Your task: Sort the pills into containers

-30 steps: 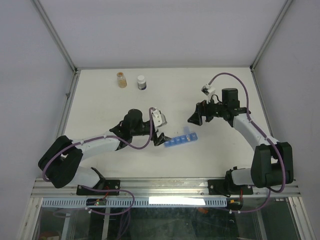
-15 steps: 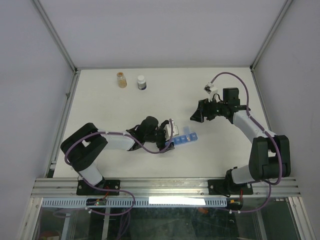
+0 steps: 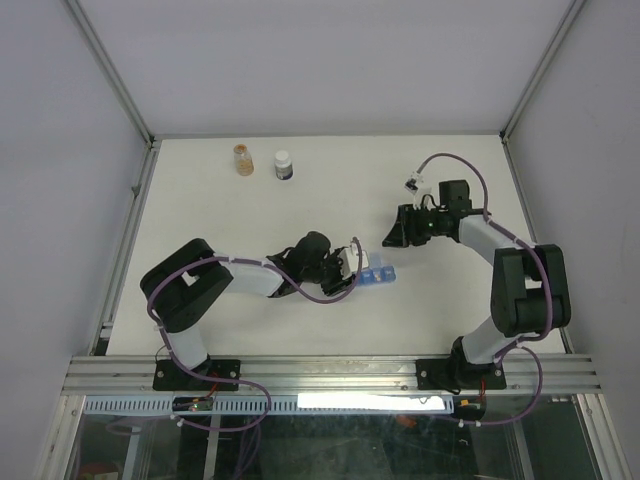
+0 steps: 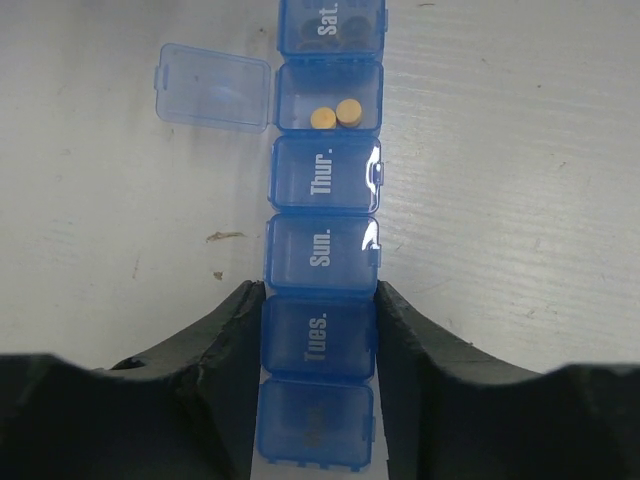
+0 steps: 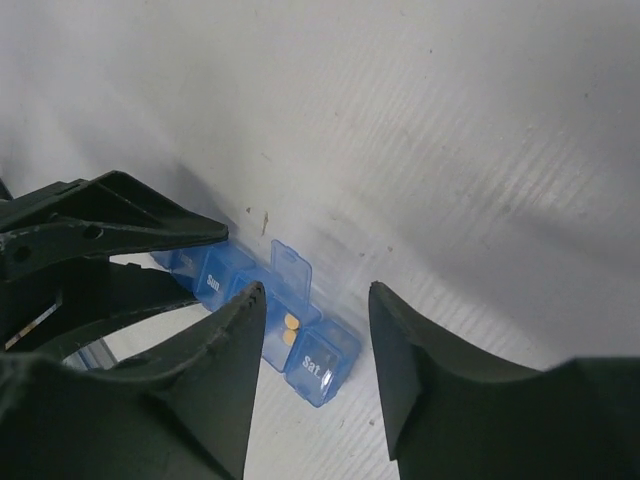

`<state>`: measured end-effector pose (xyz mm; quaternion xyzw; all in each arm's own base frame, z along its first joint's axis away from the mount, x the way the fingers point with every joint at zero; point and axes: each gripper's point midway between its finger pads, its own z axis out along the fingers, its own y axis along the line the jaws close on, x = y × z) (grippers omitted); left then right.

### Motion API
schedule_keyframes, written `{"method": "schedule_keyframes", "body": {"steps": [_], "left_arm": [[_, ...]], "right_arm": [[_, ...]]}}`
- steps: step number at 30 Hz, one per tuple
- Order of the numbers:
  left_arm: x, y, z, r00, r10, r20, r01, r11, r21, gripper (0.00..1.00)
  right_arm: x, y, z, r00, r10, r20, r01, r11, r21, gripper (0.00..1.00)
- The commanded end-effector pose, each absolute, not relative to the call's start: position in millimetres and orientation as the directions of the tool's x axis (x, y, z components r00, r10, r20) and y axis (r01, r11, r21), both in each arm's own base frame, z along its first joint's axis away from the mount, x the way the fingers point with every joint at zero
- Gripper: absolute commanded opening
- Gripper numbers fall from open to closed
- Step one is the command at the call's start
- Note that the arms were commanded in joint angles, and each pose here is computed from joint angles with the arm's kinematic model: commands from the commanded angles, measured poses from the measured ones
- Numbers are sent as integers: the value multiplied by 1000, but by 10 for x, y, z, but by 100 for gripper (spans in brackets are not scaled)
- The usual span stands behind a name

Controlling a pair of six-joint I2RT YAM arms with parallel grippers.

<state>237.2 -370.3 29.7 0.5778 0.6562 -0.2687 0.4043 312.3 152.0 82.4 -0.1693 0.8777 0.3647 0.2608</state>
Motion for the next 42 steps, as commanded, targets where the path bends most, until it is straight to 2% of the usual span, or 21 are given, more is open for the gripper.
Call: {"method": "schedule_keyframes", "body": {"steps": [1, 3, 7, 18, 24, 28, 39, 42], "left_arm": [[2361, -3787, 371, 35, 533, -845, 981, 143, 130, 36], [2338, -3777, 344, 41, 542, -839, 983, 126, 130, 29], [2305, -3777, 311, 45, 551, -834, 987, 104, 122, 26], [2284, -3771, 286, 46, 559, -828, 989, 91, 116, 25], [2280, -3770, 278, 45, 560, -827, 989, 90, 114, 24], [2290, -3763, 282, 43, 561, -827, 989, 93, 115, 24], [2286, -3763, 279, 35, 564, -825, 990, 95, 107, 24], [2284, -3778, 278, 32, 562, -826, 991, 91, 101, 24]], "right_arm": [[3280, 1563, 948, -796, -81, -600, -497, 655, 570, 45], [3277, 1579, 893, -810, -82, -581, -485, 649, 586, 37], [3253, 1590, 753, -842, -86, -533, -455, 644, 615, 23], [3116, 1715, 521, -880, -139, -454, -434, 623, 651, 8], [2970, 1821, 657, -863, -187, -469, -491, 528, 693, 3], [2817, 1855, 845, -815, -241, -527, -575, 453, 681, 1], [2456, 1804, 687, -754, -430, -496, -656, 487, 576, 0], [2438, 1738, 614, -747, -456, -484, -665, 531, 526, 0]]}}
